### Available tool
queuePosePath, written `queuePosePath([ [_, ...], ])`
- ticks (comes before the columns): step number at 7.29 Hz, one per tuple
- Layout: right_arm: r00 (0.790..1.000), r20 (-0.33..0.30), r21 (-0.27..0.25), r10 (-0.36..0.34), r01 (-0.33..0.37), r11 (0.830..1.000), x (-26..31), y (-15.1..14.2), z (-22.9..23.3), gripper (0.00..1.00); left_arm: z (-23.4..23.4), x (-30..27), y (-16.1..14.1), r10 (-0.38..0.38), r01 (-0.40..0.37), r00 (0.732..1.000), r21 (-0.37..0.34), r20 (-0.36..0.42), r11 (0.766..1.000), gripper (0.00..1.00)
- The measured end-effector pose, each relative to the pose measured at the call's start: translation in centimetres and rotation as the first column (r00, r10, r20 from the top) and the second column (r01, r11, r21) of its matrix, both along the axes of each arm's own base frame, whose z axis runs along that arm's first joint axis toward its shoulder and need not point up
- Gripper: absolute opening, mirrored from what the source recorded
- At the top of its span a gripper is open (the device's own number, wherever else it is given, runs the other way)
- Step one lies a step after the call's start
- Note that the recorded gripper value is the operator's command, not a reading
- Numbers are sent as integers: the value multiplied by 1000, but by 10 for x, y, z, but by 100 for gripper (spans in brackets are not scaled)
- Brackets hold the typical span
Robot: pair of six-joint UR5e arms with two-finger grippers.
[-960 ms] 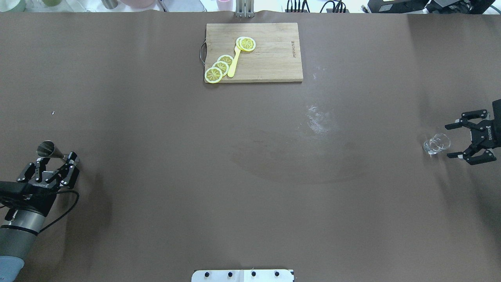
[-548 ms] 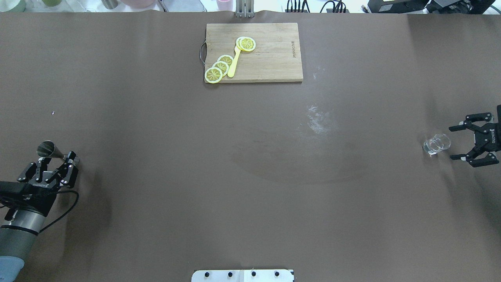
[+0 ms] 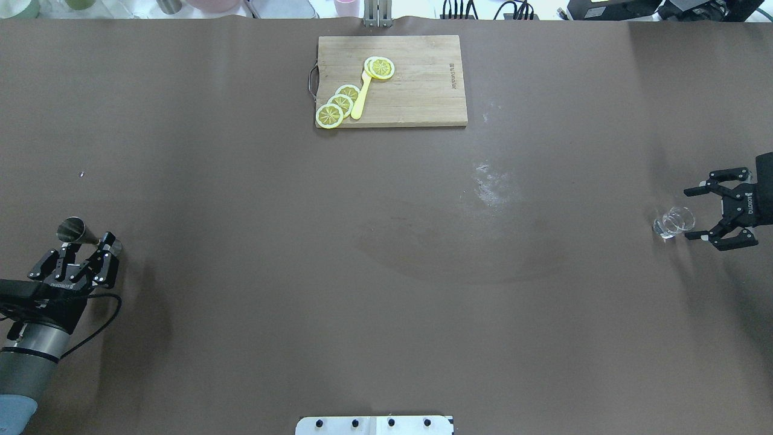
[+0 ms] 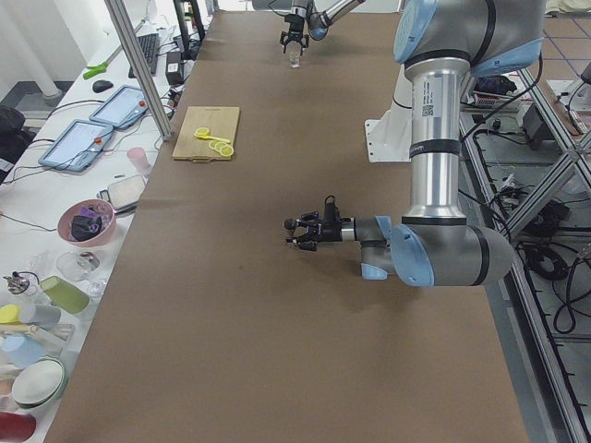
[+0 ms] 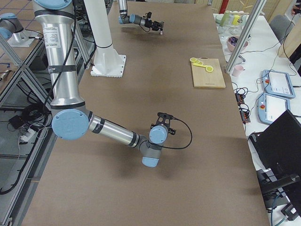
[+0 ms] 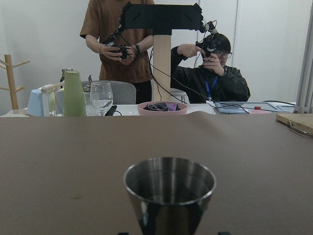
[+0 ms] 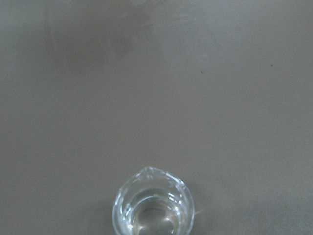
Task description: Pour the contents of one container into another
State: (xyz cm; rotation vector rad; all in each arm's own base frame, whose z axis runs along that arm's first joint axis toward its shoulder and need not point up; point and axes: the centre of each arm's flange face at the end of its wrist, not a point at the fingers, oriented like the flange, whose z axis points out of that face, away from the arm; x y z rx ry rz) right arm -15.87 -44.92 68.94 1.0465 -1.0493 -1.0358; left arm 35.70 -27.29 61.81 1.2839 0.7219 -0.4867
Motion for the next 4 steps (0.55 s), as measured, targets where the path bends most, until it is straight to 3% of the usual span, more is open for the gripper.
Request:
queuePosePath([
  [1, 1000, -1, 0, -3, 3, 1000, -4, 0, 0, 100, 0, 0, 0, 0, 0, 1000, 0, 0, 1000, 48],
  [3, 1000, -3, -3, -7, 7, 1000, -12, 1, 0, 85, 0, 0, 0, 2, -2, 1000, -1, -1, 1000, 48],
  [4, 1000, -1, -9, -10, 10, 1000, -14, 1, -1, 85, 0, 0, 0, 2, -2, 1000, -1, -1, 1000, 48],
])
